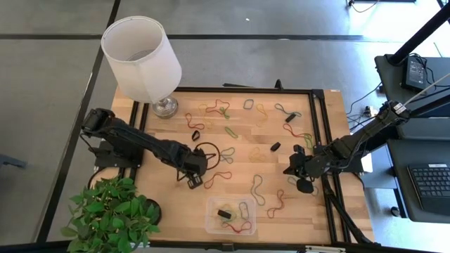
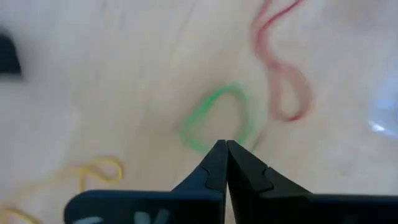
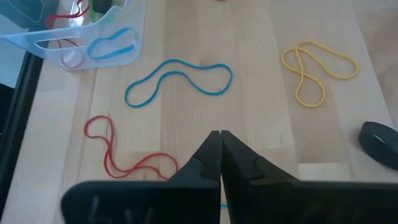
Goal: Pick and place rubber bands into bin
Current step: Put the green rubber band into the transparent bin
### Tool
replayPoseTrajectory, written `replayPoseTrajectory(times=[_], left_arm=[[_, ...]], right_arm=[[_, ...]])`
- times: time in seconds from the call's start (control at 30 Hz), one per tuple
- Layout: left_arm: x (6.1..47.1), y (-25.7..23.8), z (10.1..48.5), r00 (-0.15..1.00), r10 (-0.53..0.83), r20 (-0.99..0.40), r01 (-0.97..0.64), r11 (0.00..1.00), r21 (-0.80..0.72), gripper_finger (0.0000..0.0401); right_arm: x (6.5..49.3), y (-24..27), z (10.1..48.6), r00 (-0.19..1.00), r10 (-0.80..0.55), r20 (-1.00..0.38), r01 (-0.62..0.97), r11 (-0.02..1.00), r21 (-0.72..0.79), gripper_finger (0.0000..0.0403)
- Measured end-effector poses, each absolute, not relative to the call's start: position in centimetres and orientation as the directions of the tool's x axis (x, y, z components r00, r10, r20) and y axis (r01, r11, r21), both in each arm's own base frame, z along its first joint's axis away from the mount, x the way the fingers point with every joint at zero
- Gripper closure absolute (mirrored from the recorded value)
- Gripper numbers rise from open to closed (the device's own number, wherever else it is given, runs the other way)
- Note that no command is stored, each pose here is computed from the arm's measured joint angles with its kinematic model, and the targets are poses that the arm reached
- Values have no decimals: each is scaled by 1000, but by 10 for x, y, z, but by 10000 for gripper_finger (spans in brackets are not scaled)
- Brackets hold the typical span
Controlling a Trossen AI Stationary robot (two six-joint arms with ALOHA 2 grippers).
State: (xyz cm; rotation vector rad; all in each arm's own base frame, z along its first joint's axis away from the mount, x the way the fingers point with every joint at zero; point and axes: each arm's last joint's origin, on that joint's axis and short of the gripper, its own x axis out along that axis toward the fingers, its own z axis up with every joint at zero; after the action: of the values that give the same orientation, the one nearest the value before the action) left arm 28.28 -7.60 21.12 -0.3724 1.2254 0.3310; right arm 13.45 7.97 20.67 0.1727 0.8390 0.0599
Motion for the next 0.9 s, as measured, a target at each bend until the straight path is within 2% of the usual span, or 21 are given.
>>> replayPoseTrajectory(times=[0.2, 0.3, 0.57, 0.77, 0.9], left_arm=[[305, -79, 263, 335, 136, -932, -330, 944, 19, 400], [306, -78, 273, 306, 170, -937, -329, 942, 63, 399], [299, -71, 254, 199, 124, -972, -393, 919, 37, 389], [287, -65, 221, 104, 97, -990, -505, 862, 31, 337], [281, -57, 200, 74, 91, -993, -655, 756, 21, 299]], right_arm=[[135, 80, 207, 671, 121, -732, 15, 984, 177, 399], [135, 80, 207, 673, 123, -729, 18, 983, 182, 399], [136, 80, 208, 680, 127, -722, 53, 974, 221, 399], [136, 80, 208, 681, 127, -721, 132, 947, 292, 399], [136, 80, 208, 681, 128, -721, 192, 919, 345, 399]])
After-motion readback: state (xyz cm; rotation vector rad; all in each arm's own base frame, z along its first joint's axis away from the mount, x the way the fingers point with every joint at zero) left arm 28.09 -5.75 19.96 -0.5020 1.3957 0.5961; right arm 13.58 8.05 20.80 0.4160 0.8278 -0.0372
